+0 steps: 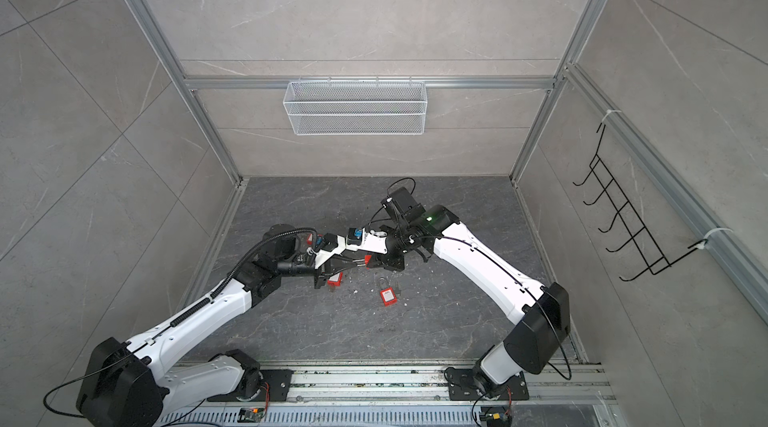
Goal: Lock with the key
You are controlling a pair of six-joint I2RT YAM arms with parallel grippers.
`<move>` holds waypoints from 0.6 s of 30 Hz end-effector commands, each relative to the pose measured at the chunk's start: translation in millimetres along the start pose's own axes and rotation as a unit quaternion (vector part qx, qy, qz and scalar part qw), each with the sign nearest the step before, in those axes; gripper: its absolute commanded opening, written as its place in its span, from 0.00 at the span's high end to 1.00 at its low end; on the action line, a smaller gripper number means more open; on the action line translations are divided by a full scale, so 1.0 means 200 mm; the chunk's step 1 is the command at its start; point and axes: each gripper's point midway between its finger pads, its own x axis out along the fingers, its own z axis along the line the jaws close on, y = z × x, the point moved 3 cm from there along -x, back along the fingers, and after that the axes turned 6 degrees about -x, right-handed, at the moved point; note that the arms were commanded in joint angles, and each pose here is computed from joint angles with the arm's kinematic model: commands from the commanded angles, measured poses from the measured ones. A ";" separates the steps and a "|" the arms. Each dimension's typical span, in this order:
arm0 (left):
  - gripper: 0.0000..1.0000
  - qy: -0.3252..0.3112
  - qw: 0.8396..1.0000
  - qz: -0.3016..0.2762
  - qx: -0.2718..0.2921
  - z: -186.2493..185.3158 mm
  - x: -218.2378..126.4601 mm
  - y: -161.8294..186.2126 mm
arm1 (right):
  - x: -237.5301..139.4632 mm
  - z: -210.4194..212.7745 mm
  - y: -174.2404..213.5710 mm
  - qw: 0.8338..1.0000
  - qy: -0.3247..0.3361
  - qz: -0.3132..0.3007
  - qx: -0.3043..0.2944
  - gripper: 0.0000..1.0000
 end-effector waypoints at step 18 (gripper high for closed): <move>1.00 0.043 0.995 -0.041 0.080 -0.06 -0.06 -0.22 | -0.46 -0.18 0.01 0.969 0.166 -0.013 0.183 0.01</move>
